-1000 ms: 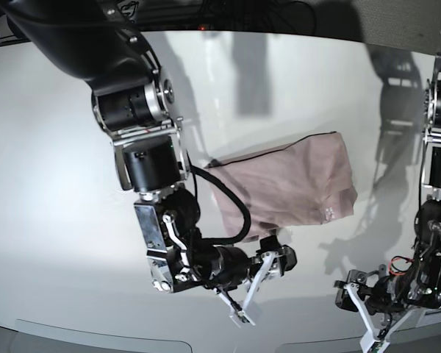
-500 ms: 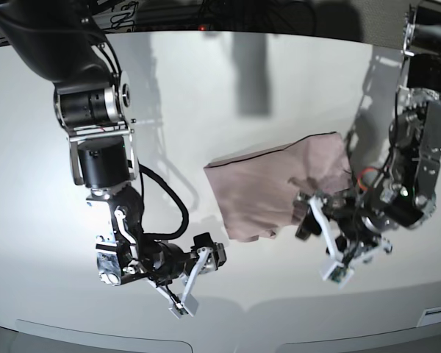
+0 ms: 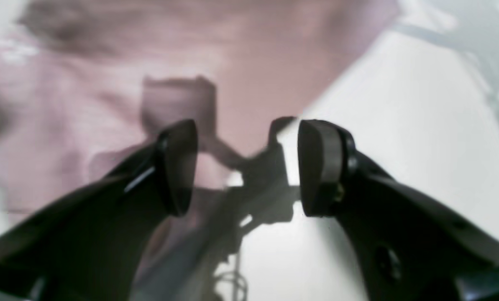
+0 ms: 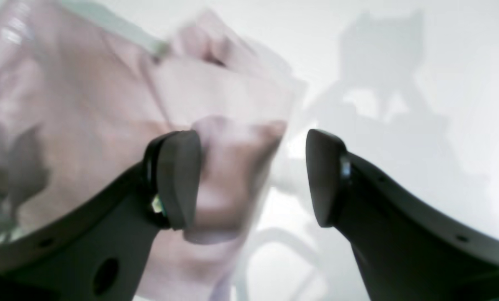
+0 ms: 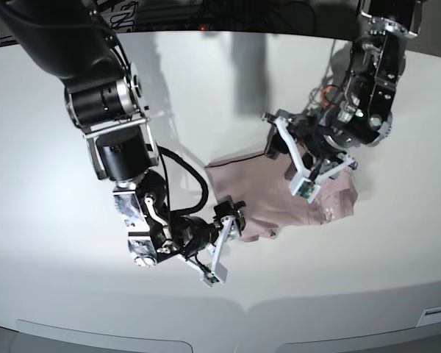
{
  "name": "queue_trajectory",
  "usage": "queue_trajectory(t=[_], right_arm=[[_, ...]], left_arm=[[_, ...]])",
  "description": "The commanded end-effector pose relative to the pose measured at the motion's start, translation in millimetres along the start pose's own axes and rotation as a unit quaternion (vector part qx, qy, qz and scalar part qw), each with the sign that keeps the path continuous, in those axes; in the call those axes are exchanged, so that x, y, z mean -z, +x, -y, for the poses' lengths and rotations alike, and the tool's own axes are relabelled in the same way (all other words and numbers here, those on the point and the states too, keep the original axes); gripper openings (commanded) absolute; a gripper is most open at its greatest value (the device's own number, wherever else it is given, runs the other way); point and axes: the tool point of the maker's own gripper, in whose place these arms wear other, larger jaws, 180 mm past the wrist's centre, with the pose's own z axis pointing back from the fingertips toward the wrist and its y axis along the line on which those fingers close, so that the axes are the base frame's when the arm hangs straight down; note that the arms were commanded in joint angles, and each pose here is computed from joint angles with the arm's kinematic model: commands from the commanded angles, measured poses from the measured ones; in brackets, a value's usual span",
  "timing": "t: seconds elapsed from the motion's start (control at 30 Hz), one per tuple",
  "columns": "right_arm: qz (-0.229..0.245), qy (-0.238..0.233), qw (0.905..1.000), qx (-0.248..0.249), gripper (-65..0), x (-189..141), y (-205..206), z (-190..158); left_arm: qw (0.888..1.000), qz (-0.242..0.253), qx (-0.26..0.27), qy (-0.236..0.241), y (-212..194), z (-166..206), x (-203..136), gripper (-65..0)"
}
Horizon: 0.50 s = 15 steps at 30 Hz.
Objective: Fold the T-shirt properly
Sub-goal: 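Grasp the bundle's edges with both grippers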
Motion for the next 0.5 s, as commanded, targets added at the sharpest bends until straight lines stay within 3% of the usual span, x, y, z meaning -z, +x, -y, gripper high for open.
queue_trajectory(t=[0.0, 0.27, 0.47], right_arm=[[0.015, -0.002, 0.9996, -0.024, -25.8, -7, 23, -2], [-0.071, -0.015, 0.9939, -0.082, -25.8, 1, -14, -4], [-0.137, 0.013, 0.9875, -0.077, -25.8, -2, -45, -10]], left_arm=[[1.0, 0.027, 0.002, 0.006, 13, 0, -3, -28.1], [0.998, 0.01, 0.035, 0.055, -7, -15, 3, -28.1], [0.996, -0.006, 0.049, 0.074, -19, -26, 9, -28.1]])
